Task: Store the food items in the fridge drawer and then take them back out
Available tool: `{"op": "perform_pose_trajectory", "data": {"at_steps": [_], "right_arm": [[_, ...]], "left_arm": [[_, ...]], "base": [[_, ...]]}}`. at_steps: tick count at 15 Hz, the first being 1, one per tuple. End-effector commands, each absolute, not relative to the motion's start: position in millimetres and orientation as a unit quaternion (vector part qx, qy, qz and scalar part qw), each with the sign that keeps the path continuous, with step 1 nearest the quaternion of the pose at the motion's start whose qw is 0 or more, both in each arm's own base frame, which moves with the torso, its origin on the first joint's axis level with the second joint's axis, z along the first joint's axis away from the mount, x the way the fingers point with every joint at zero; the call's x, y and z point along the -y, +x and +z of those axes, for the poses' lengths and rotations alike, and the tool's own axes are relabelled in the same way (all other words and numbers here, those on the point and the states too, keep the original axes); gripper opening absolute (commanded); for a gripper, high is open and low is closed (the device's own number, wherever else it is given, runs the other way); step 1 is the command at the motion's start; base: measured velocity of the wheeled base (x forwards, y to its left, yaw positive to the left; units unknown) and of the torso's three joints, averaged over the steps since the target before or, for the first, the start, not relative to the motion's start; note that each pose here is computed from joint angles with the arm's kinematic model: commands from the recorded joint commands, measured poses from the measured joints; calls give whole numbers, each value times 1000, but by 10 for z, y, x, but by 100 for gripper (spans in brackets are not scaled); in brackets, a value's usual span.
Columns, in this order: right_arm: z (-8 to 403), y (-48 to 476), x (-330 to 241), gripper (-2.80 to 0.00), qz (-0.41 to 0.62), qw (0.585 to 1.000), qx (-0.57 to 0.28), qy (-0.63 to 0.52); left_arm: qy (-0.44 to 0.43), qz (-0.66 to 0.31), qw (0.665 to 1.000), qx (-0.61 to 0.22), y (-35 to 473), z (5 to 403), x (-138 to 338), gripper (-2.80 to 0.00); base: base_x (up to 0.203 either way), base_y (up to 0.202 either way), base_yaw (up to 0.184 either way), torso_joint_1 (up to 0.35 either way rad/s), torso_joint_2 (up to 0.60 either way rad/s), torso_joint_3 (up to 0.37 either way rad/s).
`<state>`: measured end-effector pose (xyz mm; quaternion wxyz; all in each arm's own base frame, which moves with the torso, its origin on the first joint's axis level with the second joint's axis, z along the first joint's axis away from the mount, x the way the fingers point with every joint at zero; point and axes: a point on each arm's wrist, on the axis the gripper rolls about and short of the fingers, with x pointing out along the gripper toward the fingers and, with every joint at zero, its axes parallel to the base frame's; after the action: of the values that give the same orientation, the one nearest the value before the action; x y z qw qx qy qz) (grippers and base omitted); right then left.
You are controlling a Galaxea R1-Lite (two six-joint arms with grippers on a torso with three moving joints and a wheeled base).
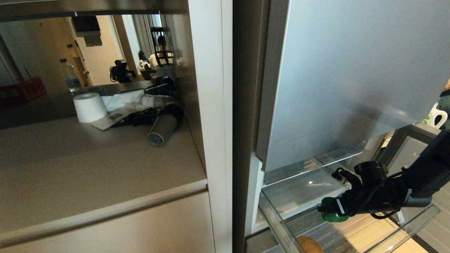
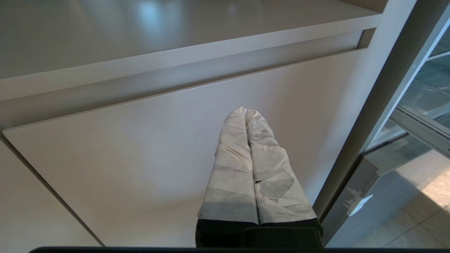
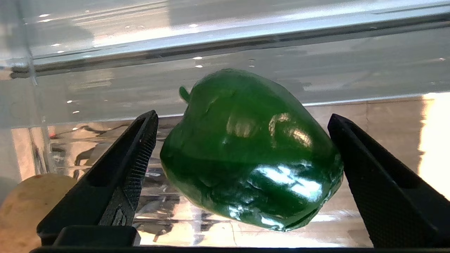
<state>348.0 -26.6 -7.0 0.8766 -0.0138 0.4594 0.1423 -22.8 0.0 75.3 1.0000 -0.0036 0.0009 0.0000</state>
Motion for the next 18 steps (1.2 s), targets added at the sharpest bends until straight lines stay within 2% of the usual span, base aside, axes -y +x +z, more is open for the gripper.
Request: {"op": "perform_pose_trajectory", "data": {"at_steps": [1,18], "right_arm": [[-75,3477,266,0,144,877,-459,-13],[-152,3378,268,0,141,865,-481,-8]], "left_arm": [[-4,0,1000,-1,-228,753,0,-280],[-4,0,1000,-1,-228,753,0,-280]], "base": [[0,0,0,0,0,0],[0,0,0,0,0,0]]}}
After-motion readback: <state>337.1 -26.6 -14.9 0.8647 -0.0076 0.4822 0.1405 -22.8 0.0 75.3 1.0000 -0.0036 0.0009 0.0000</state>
